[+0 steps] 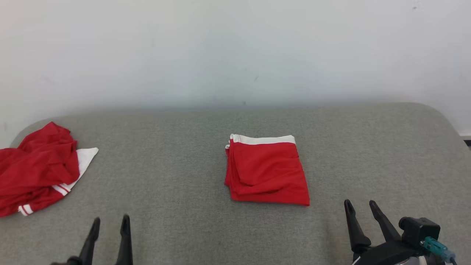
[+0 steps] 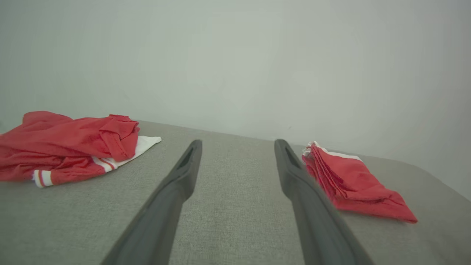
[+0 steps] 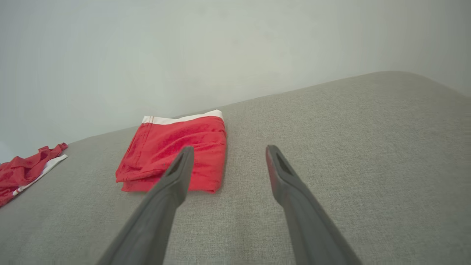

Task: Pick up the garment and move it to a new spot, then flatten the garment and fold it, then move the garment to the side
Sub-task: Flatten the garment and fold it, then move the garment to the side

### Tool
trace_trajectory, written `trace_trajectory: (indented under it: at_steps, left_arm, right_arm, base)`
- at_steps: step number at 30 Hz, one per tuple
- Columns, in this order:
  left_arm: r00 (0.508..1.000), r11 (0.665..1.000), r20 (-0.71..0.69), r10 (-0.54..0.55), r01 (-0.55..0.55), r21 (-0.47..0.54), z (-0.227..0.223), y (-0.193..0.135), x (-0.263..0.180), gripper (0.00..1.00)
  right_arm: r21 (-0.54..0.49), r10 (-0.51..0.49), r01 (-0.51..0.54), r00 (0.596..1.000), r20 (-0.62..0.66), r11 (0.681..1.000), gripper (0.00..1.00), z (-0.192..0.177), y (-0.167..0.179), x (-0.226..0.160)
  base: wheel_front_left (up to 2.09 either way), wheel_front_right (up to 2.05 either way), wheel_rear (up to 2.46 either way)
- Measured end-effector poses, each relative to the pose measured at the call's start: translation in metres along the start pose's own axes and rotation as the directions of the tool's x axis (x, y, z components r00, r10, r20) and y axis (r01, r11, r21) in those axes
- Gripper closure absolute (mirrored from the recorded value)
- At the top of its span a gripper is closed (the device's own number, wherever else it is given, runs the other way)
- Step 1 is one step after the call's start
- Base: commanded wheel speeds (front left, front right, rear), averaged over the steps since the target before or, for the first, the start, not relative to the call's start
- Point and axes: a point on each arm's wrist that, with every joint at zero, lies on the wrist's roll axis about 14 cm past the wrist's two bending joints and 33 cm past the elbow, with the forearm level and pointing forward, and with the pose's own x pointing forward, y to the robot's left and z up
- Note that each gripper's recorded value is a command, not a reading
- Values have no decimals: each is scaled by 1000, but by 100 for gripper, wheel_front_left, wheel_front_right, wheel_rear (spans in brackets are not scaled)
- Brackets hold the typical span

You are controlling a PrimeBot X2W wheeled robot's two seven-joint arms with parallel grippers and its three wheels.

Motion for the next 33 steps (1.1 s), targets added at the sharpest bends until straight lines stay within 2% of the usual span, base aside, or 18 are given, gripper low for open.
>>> trace_trajectory:
  at_steps: [10, 33]
  left_arm:
    - [989, 999, -146, 36, -32, 33, -46, 10, -12, 0]
    - [987, 996, -141, 79, -74, 43, -45, 23, -17, 0]
  right_arm:
    - [-51, -48, 45, 997, -61, 998, 0, -16, -19, -11]
    - [-35, -8, 6, 996, -84, 999, 0, -17, -2, 1]
  base:
    - [0, 0, 0]
    - [0, 0, 0]
